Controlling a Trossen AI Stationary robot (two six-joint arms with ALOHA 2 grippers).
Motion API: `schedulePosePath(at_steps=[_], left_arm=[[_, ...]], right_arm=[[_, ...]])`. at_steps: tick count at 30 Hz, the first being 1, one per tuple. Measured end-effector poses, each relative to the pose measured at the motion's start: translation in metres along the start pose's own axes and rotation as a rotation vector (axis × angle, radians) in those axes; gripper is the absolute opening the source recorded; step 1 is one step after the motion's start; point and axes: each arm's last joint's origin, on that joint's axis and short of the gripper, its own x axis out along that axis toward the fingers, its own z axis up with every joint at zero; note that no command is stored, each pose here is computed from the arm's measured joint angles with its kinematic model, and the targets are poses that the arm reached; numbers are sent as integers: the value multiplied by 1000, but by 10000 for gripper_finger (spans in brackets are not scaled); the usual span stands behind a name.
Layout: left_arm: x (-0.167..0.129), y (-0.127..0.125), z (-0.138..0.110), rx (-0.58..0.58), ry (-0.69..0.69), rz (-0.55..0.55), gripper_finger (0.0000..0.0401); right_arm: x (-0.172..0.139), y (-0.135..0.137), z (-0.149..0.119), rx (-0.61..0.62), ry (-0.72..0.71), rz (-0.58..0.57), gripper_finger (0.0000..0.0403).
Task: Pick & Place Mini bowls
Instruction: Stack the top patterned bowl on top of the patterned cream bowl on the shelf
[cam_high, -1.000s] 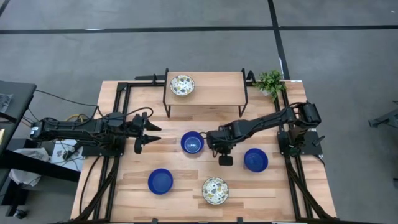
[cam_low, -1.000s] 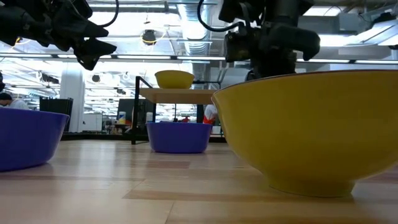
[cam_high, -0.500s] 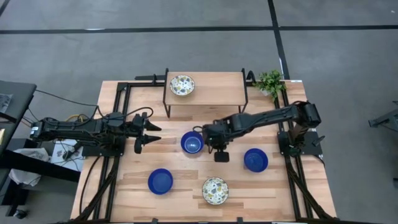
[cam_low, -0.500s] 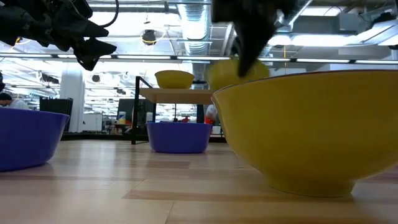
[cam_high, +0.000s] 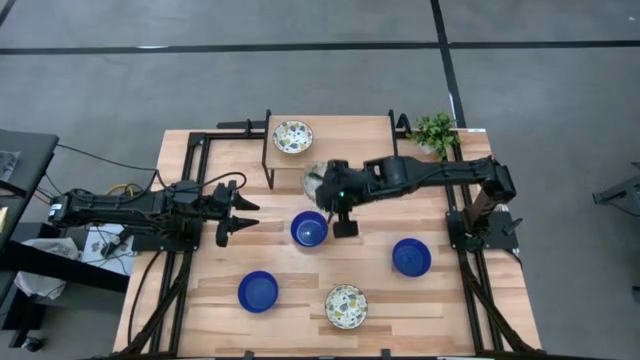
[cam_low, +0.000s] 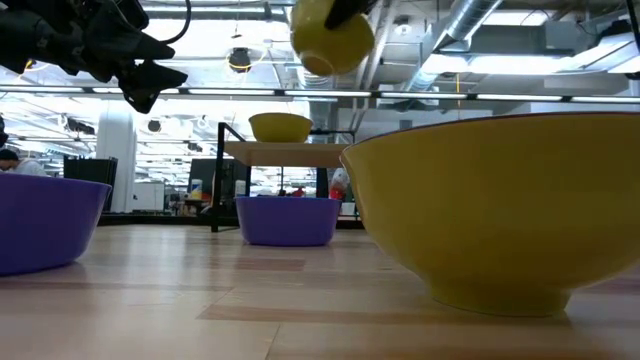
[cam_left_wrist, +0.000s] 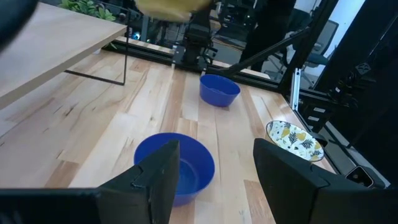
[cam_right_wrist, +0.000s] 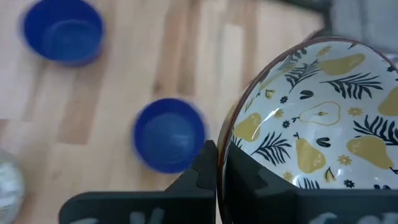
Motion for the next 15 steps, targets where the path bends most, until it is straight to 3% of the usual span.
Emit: schedulePosePath(at_steps=[15], left_arm=[[0,0,0,0,0,0,204]], right_arm=[[-5,-82,6,-161,-190,-219,0]])
